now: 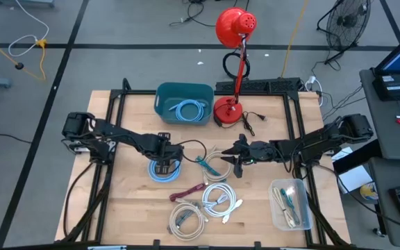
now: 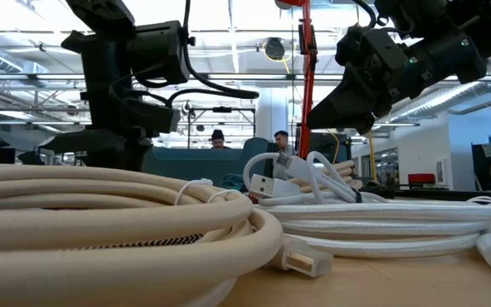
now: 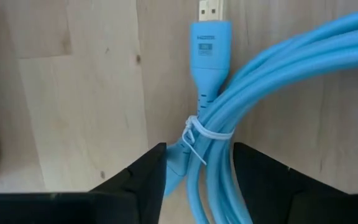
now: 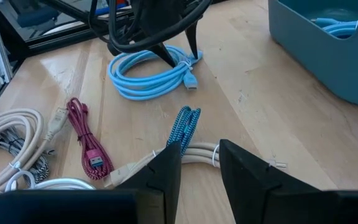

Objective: Pick & Place USB Port
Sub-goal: Put the light blue hdmi cable into the blue bin

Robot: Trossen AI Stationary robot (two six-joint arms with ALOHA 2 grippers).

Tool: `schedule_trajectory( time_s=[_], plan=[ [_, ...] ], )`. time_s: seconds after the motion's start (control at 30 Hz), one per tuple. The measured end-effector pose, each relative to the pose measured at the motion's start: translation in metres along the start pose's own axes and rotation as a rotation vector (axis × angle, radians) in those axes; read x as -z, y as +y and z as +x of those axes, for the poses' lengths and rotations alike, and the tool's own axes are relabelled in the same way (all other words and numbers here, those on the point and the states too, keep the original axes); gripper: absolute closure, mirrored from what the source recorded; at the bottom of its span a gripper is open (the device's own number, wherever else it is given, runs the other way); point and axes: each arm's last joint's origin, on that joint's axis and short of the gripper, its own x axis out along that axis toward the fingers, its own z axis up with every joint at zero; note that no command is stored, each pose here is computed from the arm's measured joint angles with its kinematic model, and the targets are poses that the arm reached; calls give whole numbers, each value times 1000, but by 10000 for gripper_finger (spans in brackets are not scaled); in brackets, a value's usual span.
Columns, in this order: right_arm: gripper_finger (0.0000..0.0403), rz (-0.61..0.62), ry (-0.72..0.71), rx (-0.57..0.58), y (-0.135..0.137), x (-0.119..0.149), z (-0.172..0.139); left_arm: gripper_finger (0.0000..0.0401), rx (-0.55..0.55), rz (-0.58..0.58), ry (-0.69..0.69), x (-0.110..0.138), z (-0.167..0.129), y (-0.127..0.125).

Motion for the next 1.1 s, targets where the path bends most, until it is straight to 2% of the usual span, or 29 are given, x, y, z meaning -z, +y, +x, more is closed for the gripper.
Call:
schedule_trajectory(
  time_s=[0.2,0.33,0.53,0.83,1.1],
  plan=[
    [303,0,0,1,0,0,0,279,2,1,-2,0,0,0],
    [303,0,0,1,0,0,0,290,-31,2,14,2,-1,0],
    [303,0,0,2,0,0,0,242,-68,-17,71,8,-2,-2],
    [303,2,0,2,0,0,0,154,-74,27,52,7,-5,-12],
    [303,3,-1,2,0,0,0,131,-98,69,24,0,-11,-12]
  ],
)
